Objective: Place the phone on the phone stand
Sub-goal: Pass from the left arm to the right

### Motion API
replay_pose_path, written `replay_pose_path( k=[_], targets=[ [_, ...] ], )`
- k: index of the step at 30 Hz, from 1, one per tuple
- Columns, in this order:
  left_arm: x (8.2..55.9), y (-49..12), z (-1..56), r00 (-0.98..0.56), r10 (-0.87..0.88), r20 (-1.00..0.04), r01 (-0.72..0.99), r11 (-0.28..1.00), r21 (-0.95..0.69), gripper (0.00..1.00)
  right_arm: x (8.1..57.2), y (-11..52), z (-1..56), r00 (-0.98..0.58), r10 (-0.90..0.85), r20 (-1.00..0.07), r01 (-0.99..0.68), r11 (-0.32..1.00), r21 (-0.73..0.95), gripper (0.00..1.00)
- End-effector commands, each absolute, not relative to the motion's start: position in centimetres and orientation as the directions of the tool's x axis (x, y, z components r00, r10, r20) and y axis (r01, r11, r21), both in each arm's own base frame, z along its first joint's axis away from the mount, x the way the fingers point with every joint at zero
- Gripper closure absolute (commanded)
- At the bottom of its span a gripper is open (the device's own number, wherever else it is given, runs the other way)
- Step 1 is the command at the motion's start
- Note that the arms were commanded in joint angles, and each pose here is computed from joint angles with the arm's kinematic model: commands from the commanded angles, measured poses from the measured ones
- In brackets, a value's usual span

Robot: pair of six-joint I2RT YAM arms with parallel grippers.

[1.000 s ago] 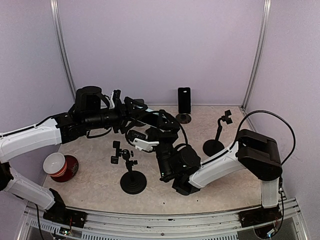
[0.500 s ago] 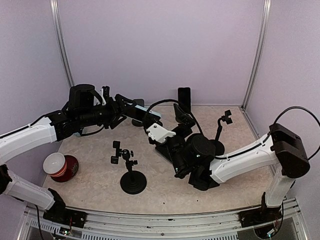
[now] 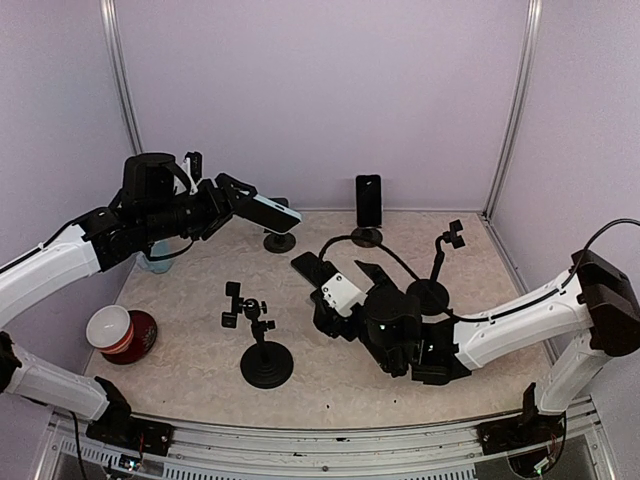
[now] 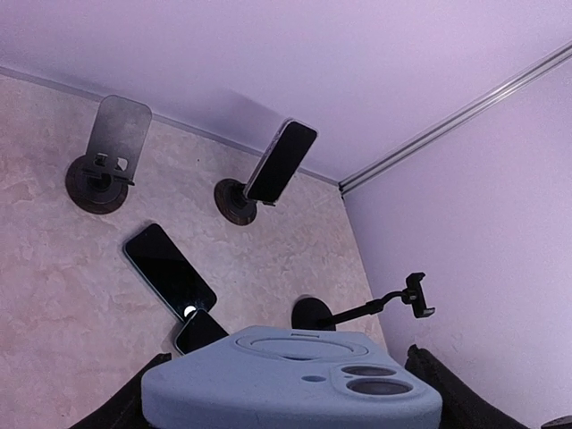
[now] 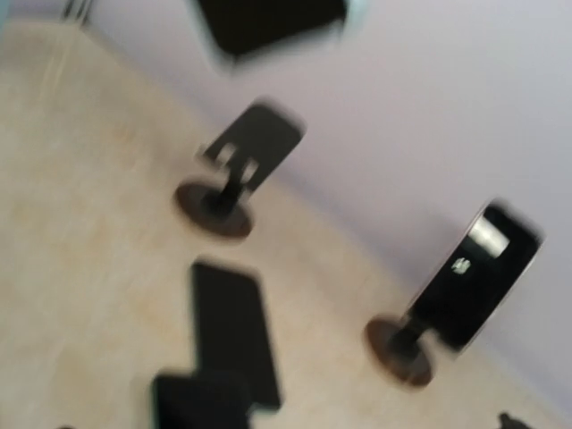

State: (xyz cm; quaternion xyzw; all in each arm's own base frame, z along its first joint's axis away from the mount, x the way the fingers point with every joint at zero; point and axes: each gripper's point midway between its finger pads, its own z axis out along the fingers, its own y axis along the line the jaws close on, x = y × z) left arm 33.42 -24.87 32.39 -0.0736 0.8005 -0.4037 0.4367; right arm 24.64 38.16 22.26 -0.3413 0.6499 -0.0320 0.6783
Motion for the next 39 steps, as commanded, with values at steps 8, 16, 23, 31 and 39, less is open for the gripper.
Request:
replay_pose_path(
  k=[8, 16, 23, 31, 39],
  targets=[
    [34.4, -22.4, 36.0, -0.48, -0.43, -0.765, 0.295, 0.742, -0.602, 0.61, 23.2, 35.6, 15.2, -0.12, -0.478, -0.87, -0.512, 0.781, -0.358, 0.0],
    [34.7, -21.8, 35.2, -0.461, -0.382, -0.801, 0.307, 0.778, -0.548, 0.59, 22.5, 35.3, 13.3, -0.193, -0.501, -0.844, -0.535, 0.775, -0.338, 0.0],
    [35.7, -20.8, 34.0, -0.47, -0.356, -0.808, 0.29, 0.802, -0.522, 0.71, 22.4, 36.3, 13.2, -0.212, -0.513, -0.832, -0.547, 0.768, -0.335, 0.0],
    [37.3, -20.1, 33.5, -0.456, -0.315, -0.833, 0.252, 0.852, -0.46, 0.64, 22.4, 36.3, 13.3, -0.224, -0.557, -0.8, -0.553, 0.748, -0.366, 0.0],
    [39.4, -19.8, 31.5, -0.506, -0.3, -0.809, 0.218, 0.863, -0.456, 0.64, 23.2, 35.0, 14.7, -0.303, -0.519, -0.799, -0.596, 0.758, -0.266, 0.0]
  ],
)
